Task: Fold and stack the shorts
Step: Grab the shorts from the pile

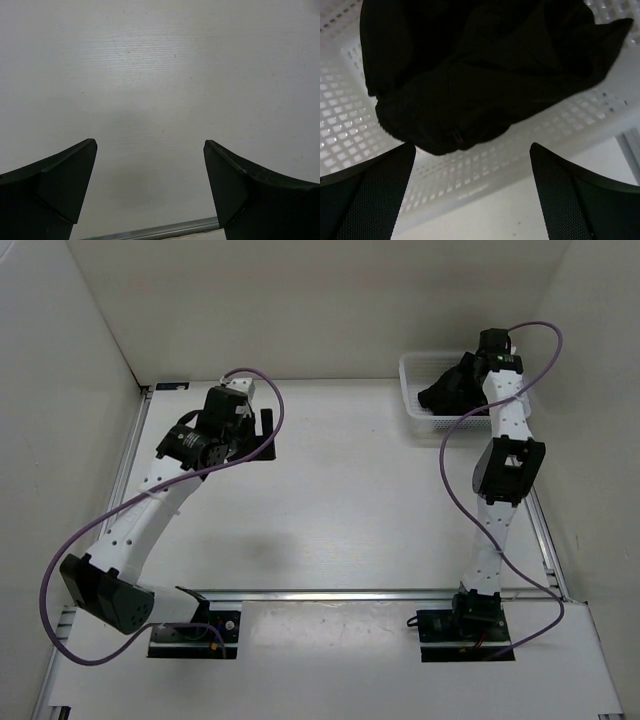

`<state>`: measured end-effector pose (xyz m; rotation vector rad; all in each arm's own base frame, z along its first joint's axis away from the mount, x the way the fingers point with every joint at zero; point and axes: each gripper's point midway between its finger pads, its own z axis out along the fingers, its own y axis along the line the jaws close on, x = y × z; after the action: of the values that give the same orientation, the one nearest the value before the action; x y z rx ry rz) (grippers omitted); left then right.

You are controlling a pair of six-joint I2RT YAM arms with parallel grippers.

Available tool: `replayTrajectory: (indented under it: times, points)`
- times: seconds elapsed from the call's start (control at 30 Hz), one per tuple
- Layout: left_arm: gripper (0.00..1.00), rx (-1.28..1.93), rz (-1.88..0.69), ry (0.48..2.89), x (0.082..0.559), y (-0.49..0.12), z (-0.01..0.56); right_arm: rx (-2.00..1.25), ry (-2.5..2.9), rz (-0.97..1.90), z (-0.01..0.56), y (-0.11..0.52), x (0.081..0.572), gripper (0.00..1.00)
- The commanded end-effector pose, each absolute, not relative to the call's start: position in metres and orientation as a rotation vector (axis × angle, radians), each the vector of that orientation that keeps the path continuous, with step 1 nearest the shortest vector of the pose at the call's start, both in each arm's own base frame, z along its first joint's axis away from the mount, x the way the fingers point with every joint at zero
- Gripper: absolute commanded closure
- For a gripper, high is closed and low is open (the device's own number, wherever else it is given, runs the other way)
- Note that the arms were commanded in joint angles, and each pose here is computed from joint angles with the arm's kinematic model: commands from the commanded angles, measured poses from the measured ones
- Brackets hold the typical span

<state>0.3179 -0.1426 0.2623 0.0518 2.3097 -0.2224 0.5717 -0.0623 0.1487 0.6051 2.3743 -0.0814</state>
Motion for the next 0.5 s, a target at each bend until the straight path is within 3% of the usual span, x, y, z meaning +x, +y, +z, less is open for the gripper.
replayTrajectory:
  times: [0.0, 0.1, 0.2, 0.3, 0.33, 0.4, 0.47]
  points:
    - [0.00, 0.070, -0.235, 2.286, 0.326, -0.146, 0.275, 0.562, 2.337, -0.020, 0.156, -0.064, 0.594, 0.00]
    - [0.00, 0.071, -0.231, 2.293, 0.333, -0.149, 0.274, 0.560, 2.282, -0.003, 0.153, -0.070, 0.613, 0.04]
    - [0.00, 0.072, -0.227, 2.302, 0.336, -0.150, 0.271, 0.545, 2.251, 0.025, 0.148, -0.068, 0.626, 0.17]
    - [0.00, 0.063, -0.227, 2.313, 0.338, -0.152, 0.268, 0.535, 2.255, 0.050, 0.139, -0.065, 0.630, 0.50]
    - [0.00, 0.063, -0.227, 2.313, 0.337, -0.151, 0.270, 0.528, 2.258, 0.066, 0.139, -0.063, 0.631, 0.74]
    - [0.00, 0.053, -0.231, 2.315, 0.339, -0.153, 0.270, 0.528, 2.226, 0.085, 0.159, -0.060, 0.630, 0.91]
    - [0.00, 0.065, -0.258, 2.321, 0.337, -0.157, 0.269, 0.528, 2.157, 0.101, 0.202, -0.059, 0.624, 1.00]
